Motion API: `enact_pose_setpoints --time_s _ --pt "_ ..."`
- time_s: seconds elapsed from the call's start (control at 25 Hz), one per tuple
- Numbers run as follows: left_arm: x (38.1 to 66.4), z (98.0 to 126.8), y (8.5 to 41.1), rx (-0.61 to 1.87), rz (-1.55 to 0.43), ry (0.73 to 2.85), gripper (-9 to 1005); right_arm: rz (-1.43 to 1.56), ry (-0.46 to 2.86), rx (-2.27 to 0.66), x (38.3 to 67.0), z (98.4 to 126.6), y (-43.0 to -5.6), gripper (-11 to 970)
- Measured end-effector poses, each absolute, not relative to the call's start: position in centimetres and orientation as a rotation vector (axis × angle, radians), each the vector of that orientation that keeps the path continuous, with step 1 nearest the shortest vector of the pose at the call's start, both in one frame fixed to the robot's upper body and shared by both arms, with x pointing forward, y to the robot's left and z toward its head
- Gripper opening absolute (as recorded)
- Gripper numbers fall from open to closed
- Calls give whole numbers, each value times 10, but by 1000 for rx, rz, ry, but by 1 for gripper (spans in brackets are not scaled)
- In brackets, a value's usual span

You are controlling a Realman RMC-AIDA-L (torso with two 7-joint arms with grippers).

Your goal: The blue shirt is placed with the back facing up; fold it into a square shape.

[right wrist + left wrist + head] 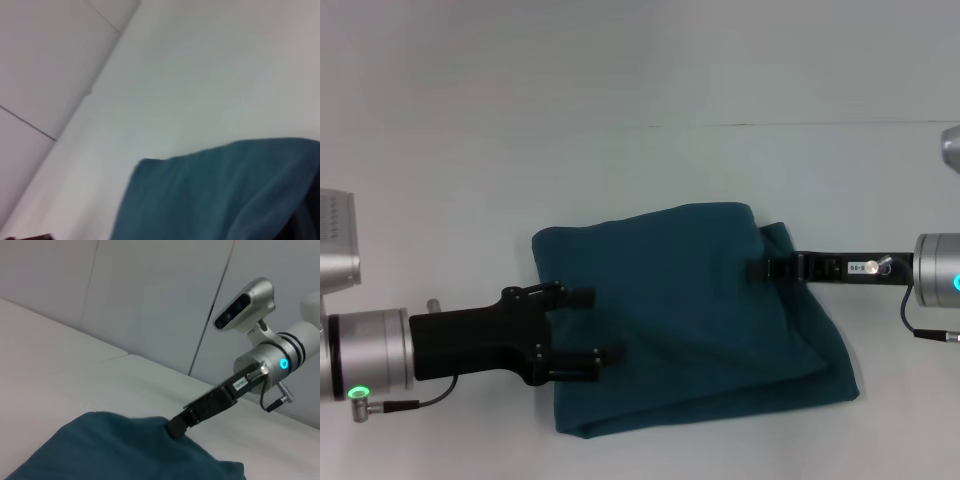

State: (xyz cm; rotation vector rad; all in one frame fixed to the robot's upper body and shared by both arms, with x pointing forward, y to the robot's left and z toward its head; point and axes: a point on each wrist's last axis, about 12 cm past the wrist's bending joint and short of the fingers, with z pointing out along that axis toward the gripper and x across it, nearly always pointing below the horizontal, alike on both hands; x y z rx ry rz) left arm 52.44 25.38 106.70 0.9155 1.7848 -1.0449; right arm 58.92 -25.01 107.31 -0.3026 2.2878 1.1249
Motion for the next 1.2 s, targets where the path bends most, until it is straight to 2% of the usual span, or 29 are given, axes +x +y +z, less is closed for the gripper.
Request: enact_pose_setpoints --time_s 0.24,0.6,0.88,1.2 --pt "525 1067 252 913 -1054 1784 919 1159 2247 -322 587 1079 -257 55" --pt "528 1069 248 907 -1069 1783 919 1106 2274 -294 585 1077 -273 56" --pt "528 1069 246 898 -1077 1789 919 997 2324 -277 587 1065 -273 56" --pt "530 1069 249 878 -1061 1796 919 950 2286 -177 594 1073 -293 237"
